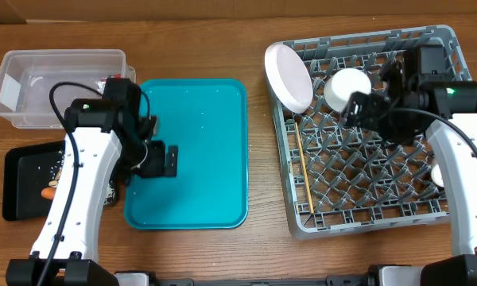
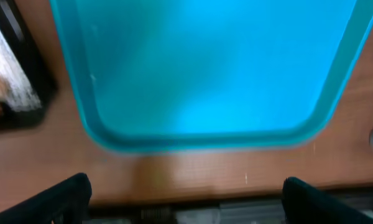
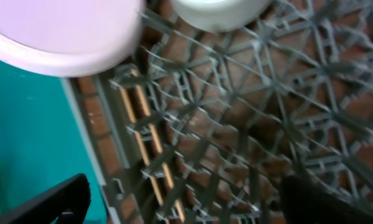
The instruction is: Sort waste into correct bins and load items into the dishwasher
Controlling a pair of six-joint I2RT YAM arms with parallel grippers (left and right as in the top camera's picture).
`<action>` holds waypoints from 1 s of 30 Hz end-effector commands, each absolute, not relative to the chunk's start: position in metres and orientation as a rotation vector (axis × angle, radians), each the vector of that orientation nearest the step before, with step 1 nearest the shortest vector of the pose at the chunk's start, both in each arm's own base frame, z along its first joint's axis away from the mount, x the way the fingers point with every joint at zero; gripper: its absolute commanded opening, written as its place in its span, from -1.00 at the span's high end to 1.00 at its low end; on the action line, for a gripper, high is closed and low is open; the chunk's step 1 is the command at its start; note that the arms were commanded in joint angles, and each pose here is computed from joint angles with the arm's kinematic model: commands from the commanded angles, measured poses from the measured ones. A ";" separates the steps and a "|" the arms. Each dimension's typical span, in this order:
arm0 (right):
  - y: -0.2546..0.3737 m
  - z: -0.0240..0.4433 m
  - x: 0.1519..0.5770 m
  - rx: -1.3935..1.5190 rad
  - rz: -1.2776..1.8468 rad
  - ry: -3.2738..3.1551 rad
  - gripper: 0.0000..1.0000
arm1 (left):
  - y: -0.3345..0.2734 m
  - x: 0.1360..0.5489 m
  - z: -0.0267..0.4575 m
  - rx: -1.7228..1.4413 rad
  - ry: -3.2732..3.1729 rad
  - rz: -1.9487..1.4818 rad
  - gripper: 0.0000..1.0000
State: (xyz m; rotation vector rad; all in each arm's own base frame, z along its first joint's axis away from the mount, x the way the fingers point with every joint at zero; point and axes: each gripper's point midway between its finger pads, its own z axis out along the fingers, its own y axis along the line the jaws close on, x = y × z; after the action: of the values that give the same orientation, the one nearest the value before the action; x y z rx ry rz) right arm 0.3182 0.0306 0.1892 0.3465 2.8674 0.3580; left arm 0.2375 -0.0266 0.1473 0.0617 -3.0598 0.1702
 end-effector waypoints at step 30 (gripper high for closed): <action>0.000 0.258 0.228 0.272 0.154 2.224 -1.00 | -0.030 0.200 0.236 -0.107 -4.010 0.361 -0.99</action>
State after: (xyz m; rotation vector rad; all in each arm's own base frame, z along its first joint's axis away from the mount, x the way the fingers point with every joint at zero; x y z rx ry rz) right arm 0.2267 0.0025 0.2622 0.2635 2.2142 0.1728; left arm 0.2005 -0.0318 0.2381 -0.1027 -4.0060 0.3850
